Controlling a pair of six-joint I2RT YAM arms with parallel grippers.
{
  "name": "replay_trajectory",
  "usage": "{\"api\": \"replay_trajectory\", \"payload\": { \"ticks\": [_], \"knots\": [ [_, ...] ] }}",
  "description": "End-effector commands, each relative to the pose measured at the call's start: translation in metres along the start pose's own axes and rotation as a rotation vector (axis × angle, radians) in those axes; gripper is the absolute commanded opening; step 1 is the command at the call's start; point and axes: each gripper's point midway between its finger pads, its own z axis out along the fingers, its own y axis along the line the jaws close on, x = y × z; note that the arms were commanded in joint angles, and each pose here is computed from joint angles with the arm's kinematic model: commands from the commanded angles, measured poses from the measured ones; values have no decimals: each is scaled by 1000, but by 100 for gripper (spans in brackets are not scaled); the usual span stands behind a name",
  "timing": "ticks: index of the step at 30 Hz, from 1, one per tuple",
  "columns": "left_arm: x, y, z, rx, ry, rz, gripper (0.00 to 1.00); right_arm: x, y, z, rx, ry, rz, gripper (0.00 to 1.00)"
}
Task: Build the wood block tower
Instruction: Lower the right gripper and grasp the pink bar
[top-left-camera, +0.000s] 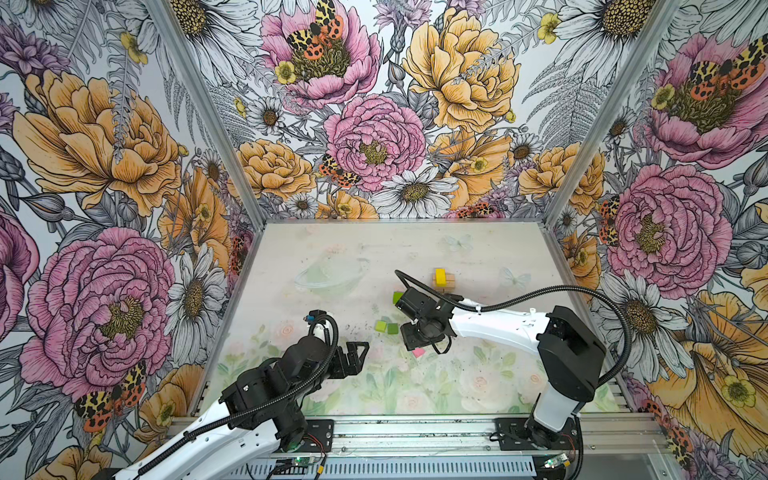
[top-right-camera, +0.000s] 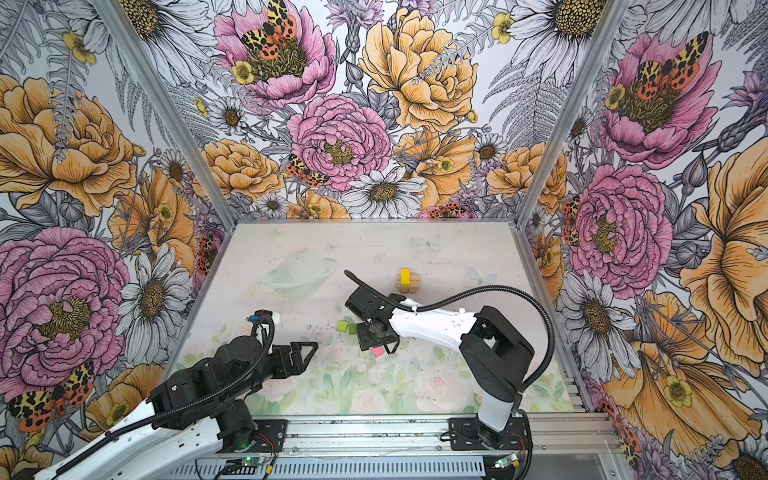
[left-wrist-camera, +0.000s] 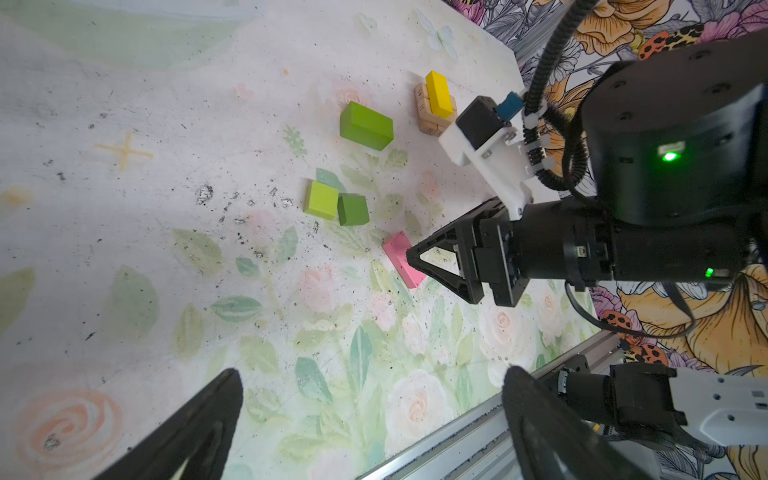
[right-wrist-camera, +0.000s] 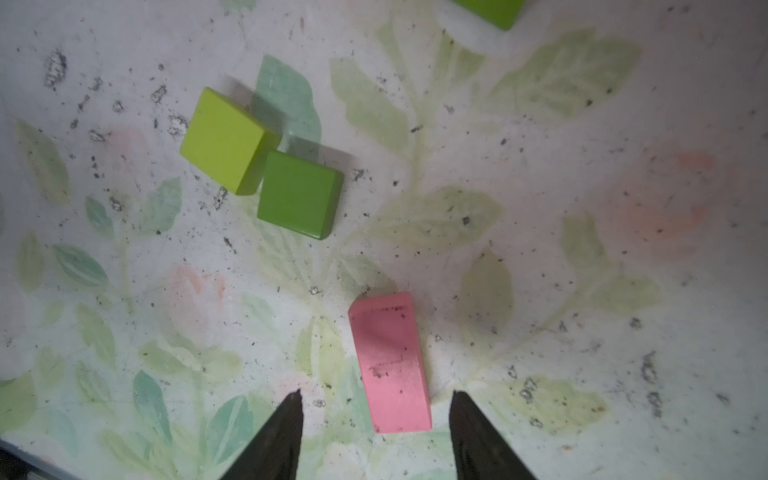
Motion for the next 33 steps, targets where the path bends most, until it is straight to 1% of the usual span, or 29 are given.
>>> {"api": "replay_trajectory", "payload": {
  "ticks": [1,7,14,20,24,28,33],
  "knots": [
    [0,4,-1,-8,-14,1,99,-6,2,3,14,-17,9,59],
    [-2,5,-1,-16,-23,7,99,3,-2,16,44,15,1,58],
    [-3,4,-1,-18,-24,12,99,3,-5,25,68,28,-13,58],
    [-6,2,-2,-15,-34,14,99,5,-7,32,82,42,-10,56],
    [-9,1,-2,-25,-37,26,99,5,-10,35,87,51,-9,47],
    [-10,1,-1,-33,-39,30,99,5,-10,34,84,52,-8,36],
    [-12,0,-1,-34,-45,34,99,5,-11,31,82,45,-10,32]
  ]
}}
